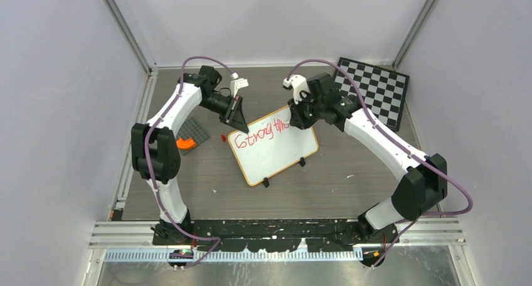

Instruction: Write a sentence on the whiteboard

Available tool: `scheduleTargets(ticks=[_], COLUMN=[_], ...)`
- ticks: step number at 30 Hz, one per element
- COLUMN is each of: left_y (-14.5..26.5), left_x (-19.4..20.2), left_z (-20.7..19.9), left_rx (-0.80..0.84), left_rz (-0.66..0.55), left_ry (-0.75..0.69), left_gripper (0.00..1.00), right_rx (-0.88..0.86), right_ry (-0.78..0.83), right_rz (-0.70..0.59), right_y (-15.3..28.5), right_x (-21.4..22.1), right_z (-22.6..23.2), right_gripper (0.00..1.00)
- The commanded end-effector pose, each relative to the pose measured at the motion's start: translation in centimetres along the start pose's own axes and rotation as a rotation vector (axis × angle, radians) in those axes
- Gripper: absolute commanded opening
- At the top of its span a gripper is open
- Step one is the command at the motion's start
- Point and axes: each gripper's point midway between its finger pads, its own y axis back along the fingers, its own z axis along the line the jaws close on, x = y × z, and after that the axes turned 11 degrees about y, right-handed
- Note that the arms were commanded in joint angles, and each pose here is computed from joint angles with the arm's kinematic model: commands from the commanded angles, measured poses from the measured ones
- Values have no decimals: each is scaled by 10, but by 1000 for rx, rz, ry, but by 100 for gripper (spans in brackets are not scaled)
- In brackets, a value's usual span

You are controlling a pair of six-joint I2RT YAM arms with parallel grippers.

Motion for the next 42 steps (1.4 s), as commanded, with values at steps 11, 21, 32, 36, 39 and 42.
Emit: scheduleTargets(ticks=[11, 21, 32, 36, 39, 42], left_y=[-1, 0, -1, 0, 0, 0], left_x=[7, 6, 5, 5, 5, 5], left_z=[6, 5, 5, 4, 4, 4], left_rx=[-39, -42, -36, -36, -37, -36], left_rz=[29, 27, 26, 24, 25, 22], left_ry=[8, 8, 7, 6, 7, 6], left_gripper=[0, 0, 0, 0, 0, 0], right_rx=[45, 43, 7, 14, 28, 30], right_ry=[7, 10, -6, -11, -7, -8], right_rz=[-42, -21, -79, -62, -58, -61], right_y=[10, 8, 26, 19, 16, 14], right_x=[-9, -3, -16, -12, -11, -12], right_z=[-13, -15, -12, -16, -19, -20], right_gripper=[0, 0, 0, 0, 0, 0])
